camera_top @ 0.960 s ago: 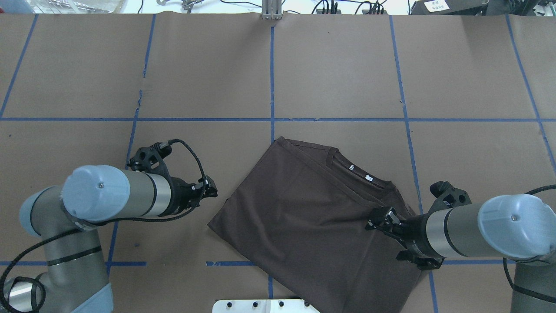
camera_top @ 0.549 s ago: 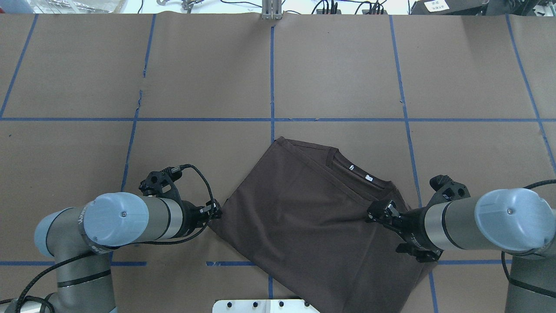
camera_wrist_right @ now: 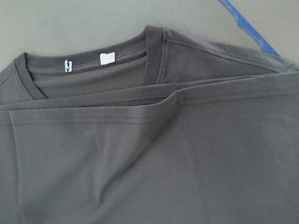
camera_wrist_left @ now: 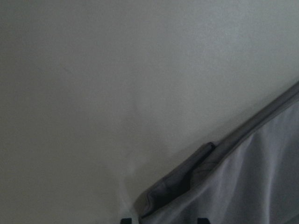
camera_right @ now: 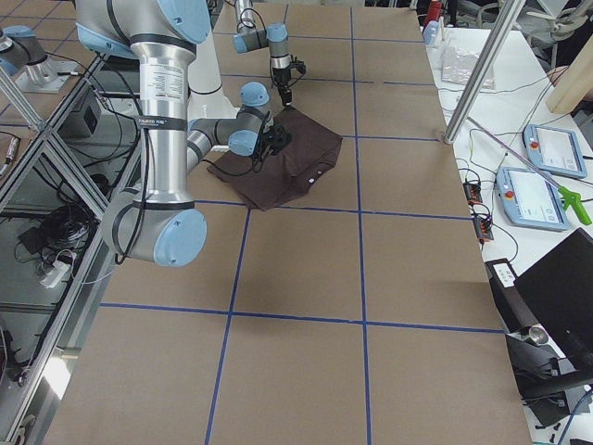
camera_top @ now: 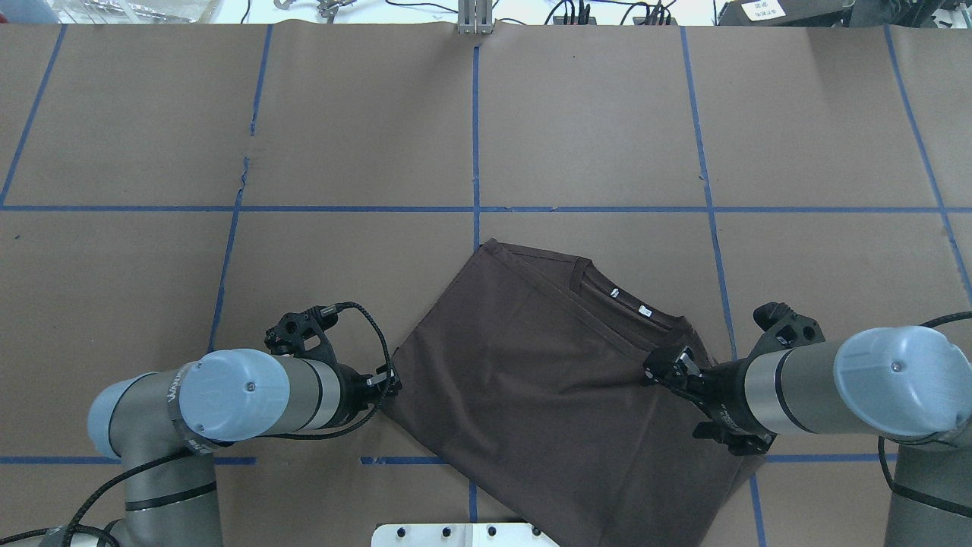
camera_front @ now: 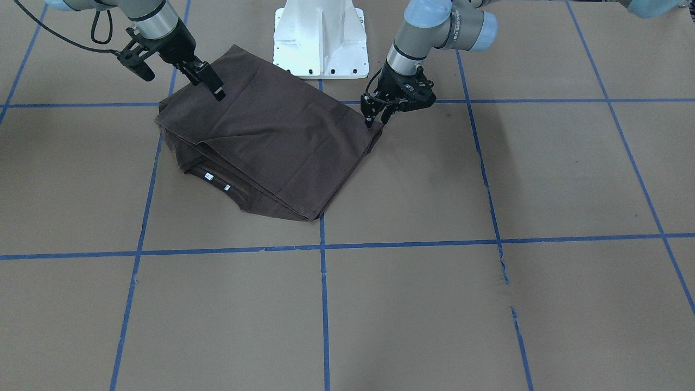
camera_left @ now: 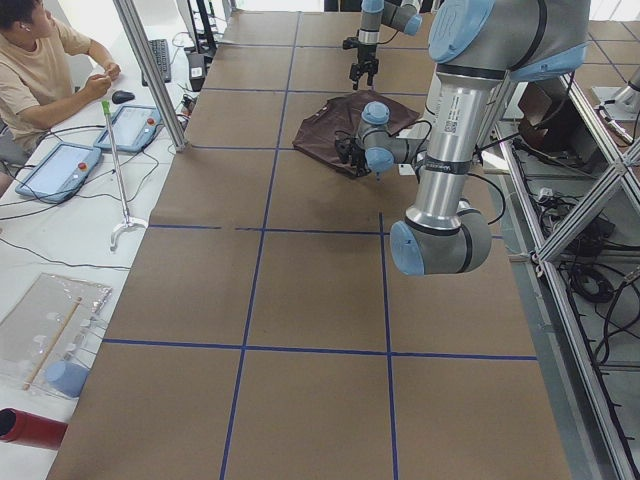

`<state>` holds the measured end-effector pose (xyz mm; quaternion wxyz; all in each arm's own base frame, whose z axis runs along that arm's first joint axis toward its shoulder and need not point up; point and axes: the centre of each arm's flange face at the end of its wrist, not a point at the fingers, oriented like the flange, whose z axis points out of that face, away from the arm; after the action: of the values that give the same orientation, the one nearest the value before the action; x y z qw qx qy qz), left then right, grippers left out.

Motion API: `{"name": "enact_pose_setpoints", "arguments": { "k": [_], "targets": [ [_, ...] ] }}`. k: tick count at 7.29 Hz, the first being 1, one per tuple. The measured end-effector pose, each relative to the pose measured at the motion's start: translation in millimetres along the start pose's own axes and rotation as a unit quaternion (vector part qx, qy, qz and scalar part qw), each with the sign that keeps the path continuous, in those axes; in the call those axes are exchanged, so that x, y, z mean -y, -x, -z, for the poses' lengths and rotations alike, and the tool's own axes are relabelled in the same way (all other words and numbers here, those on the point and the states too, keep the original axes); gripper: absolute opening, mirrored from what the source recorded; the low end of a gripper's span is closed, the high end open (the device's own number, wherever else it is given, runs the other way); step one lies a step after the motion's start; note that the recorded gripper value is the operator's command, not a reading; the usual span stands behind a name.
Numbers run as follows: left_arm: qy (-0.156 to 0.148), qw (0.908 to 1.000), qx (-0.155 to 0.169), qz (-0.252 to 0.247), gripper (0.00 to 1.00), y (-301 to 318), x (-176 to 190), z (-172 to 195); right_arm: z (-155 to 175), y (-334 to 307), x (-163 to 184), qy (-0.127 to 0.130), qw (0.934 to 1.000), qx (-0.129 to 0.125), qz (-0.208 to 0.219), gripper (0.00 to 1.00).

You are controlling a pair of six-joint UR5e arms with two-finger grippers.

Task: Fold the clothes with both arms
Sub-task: 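Bring the left gripper to the shirt's near corner while the right gripper holds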

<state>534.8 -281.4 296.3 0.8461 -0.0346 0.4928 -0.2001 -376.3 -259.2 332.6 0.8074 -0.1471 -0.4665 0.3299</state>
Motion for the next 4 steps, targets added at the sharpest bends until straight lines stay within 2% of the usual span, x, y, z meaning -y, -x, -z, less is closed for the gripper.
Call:
{"name": "enact_pose_setpoints", "arguments": {
  "k": [1, 2, 4],
  "targets": [
    [-0.003, 1.0000, 0.005, -0.001, 0.40, 0.7, 0.7, -4.4, 0.4, 0.0, -0.1, 0.000, 1.0000, 0.000, 0.000, 1.00],
    [-0.009, 0.9999, 0.008, -0.001, 0.03, 2.1, 3.0, -7.5, 0.6, 0.1, 0.0, 0.000, 1.0000, 0.000, 0.000, 1.00],
    [-0.018, 0.9998, 0.011, 0.001, 0.00, 2.7, 10.8, -8.0, 1.1, 0.2, -0.3, 0.000, 1.0000, 0.001, 0.000, 1.00]
  ]
}}
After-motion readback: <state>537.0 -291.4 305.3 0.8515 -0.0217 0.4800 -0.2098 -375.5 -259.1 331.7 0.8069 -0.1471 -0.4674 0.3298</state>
